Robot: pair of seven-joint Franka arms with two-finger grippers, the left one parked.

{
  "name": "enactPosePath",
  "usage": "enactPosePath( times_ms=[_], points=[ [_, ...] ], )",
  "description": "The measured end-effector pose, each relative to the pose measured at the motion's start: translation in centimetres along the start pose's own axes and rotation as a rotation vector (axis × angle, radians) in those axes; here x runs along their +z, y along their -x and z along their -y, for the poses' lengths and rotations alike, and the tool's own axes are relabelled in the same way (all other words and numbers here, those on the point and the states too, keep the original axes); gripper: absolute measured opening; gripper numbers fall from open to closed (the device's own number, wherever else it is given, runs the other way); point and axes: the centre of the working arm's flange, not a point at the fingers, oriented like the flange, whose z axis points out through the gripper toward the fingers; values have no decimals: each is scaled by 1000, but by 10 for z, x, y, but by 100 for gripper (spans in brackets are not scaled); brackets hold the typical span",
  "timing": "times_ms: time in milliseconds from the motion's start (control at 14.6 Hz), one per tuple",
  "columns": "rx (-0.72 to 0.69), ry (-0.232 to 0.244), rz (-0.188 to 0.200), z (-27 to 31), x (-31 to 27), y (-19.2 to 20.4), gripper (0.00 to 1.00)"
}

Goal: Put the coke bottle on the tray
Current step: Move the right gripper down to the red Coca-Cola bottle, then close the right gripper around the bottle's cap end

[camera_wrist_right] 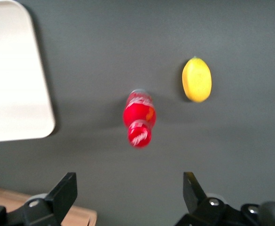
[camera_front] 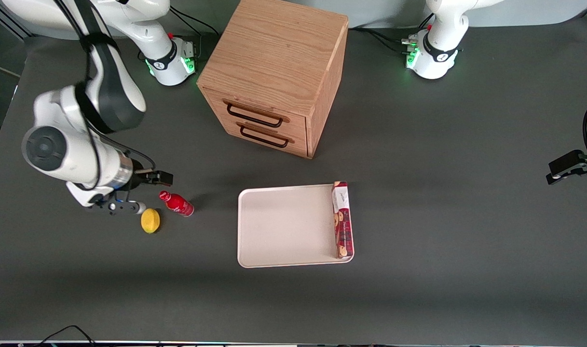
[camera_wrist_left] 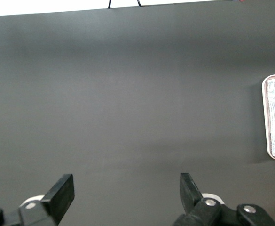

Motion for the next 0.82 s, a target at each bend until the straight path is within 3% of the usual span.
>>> enactPosePath(
  times_ms=[274, 685, 822],
  points=[
    [-3, 0, -42, -6, 58, 2, 94],
    [-11, 1, -41, -4, 67, 7, 31],
    [-14, 1, -44, -2, 65, 8, 28]
  ],
)
